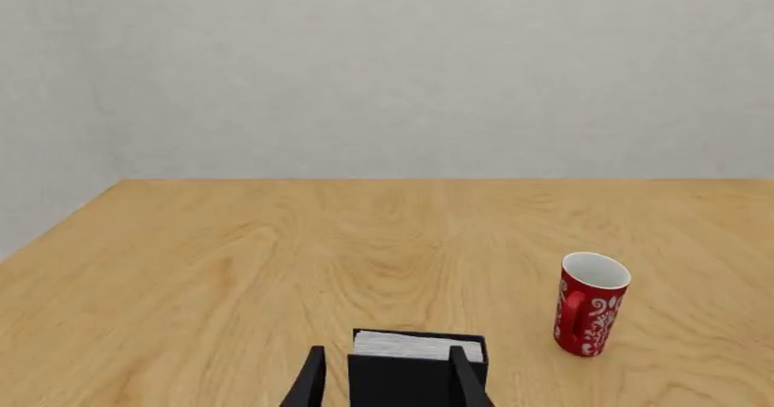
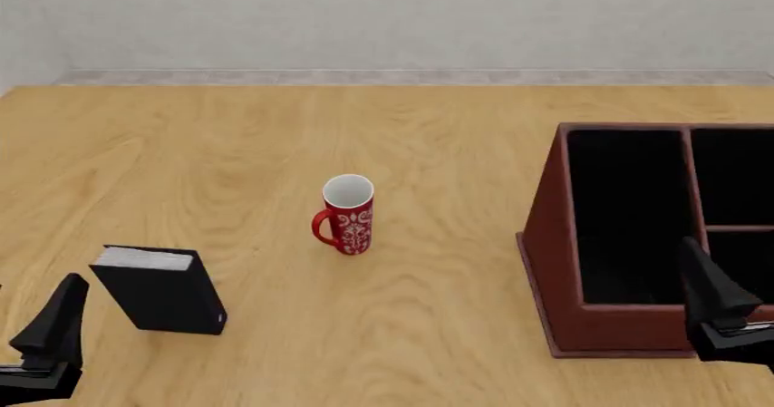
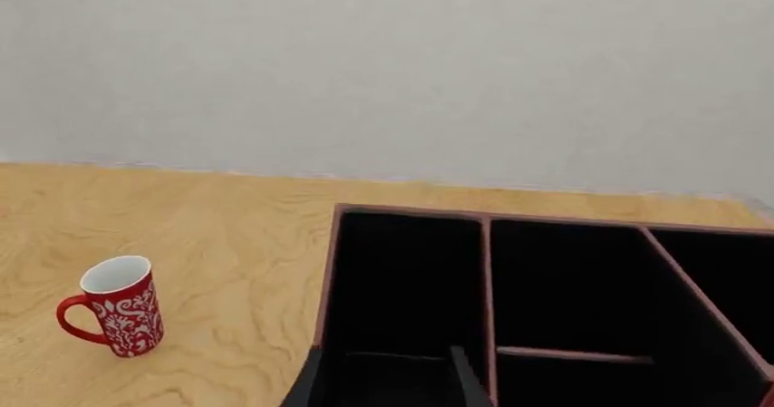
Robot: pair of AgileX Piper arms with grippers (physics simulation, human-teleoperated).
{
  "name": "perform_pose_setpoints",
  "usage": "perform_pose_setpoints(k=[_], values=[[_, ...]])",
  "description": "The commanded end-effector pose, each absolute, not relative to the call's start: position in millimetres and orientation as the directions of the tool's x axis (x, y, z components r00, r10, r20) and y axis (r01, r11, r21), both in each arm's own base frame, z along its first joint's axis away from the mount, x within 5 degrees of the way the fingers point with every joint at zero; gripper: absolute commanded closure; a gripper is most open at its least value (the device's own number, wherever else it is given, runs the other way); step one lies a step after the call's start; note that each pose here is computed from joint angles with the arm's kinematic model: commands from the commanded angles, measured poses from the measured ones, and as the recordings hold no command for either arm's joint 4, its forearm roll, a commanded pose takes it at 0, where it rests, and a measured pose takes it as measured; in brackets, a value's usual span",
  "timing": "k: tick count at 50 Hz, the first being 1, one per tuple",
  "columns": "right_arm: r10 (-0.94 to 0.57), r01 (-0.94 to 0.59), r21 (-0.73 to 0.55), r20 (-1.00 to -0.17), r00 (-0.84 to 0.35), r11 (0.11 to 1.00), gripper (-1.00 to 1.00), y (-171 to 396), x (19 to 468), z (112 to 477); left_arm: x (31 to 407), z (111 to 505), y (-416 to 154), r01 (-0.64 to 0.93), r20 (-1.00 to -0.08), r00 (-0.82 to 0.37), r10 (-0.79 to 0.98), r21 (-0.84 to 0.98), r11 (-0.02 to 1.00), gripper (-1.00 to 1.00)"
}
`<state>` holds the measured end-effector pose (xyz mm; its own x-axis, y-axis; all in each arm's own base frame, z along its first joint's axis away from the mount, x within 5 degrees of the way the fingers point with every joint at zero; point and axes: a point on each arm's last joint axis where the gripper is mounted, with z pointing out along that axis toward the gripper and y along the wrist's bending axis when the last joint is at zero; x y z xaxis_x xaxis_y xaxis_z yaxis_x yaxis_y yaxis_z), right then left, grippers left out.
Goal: Pick up the book and place it in the left compartment of the caddy.
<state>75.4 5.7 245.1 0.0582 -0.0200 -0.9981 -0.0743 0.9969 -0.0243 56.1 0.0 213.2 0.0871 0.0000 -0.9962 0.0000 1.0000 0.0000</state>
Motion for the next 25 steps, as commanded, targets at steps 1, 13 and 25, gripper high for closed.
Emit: perform_pose_setpoints(k=[1, 13, 25], values=[[-0.028, -0.117, -0.033, -0.999, 0.043, 0.993, -1.0, 11.2, 94.2, 266.3, 56.1, 213.2, 0.0, 0.0, -0.996, 0.087, 0.0, 0.0, 1.0, -1.0], [-0.026, -0.2, -0.03, -0.999, 0.022, 0.979, -1.0, 23.9, 116.6, 279.1, 56.1, 213.2, 0.0, 0.0, -0.996, 0.087, 0.0, 0.0, 1.0, -1.0], [-0.026, -0.299, -0.026, -1.0, 0.006, 0.954, -1.0, 42.9, 137.1, 297.3, 56.1, 213.2, 0.0, 0.0, -0.996, 0.087, 0.0, 0.0, 1.0, -1.0]])
